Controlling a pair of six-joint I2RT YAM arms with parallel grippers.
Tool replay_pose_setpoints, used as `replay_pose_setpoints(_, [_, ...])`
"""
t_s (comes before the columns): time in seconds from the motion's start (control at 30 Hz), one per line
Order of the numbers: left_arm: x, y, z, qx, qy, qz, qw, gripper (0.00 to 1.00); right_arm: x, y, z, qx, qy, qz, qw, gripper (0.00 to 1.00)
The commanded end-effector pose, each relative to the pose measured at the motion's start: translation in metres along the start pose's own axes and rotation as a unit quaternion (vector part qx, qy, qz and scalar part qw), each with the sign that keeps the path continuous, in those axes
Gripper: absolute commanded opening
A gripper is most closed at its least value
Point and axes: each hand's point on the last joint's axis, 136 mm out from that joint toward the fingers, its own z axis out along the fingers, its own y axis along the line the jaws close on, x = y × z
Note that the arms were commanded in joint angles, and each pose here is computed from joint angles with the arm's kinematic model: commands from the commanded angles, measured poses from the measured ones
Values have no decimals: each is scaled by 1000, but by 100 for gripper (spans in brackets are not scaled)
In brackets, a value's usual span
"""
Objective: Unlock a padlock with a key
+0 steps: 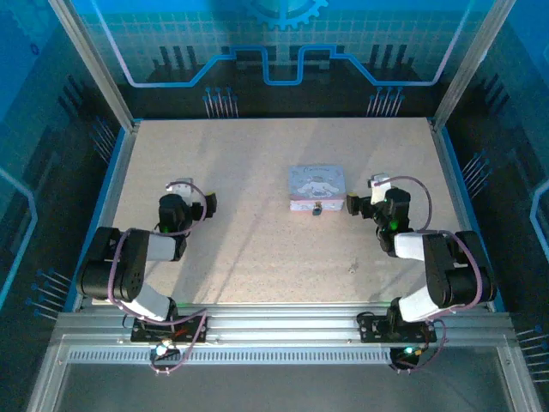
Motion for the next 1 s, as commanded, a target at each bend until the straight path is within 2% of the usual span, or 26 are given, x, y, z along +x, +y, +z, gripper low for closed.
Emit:
replay_pose_setpoints(0.0, [-18,2,2,0,-28,5,1000,99,-8,-3,2,9,-8,-3,1000,100])
replay_pose_setpoints(0.97, [-18,0,-2,8,-38,5,999,99,-9,-8,0,17,-10,7,1000,100])
